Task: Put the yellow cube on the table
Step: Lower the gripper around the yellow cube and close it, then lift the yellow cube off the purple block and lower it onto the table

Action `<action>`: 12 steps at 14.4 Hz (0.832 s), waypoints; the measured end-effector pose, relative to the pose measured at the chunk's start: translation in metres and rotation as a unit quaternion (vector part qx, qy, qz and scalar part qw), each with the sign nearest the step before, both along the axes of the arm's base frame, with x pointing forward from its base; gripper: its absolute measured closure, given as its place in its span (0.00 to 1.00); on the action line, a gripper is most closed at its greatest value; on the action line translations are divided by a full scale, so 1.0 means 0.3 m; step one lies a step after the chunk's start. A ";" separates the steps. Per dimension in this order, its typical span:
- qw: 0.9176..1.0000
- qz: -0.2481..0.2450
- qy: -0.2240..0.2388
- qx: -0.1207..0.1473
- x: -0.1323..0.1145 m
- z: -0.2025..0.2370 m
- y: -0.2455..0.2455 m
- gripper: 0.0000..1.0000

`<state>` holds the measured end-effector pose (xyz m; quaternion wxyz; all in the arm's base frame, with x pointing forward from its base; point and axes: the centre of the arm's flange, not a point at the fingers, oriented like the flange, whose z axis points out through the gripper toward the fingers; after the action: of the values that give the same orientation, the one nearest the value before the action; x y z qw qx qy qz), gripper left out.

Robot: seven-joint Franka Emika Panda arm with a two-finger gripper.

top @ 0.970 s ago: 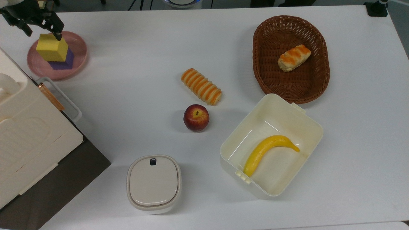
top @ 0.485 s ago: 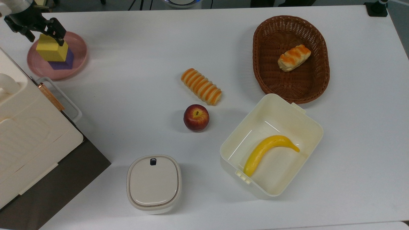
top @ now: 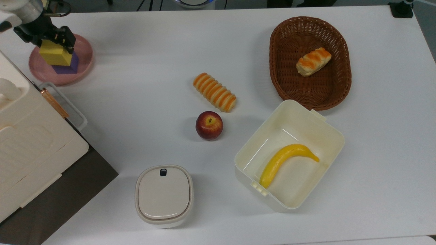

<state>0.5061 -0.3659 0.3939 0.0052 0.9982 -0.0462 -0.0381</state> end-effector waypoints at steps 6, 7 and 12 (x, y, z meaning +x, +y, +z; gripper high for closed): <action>0.999 0.036 -0.009 -0.005 0.011 0.039 0.002 0.39; 0.999 0.041 -0.013 -0.008 0.014 0.057 0.005 0.39; 0.995 0.097 -0.032 -0.003 0.155 0.111 0.243 0.39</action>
<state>0.5526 -0.2931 0.4271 0.0102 0.9987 0.0502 -0.0049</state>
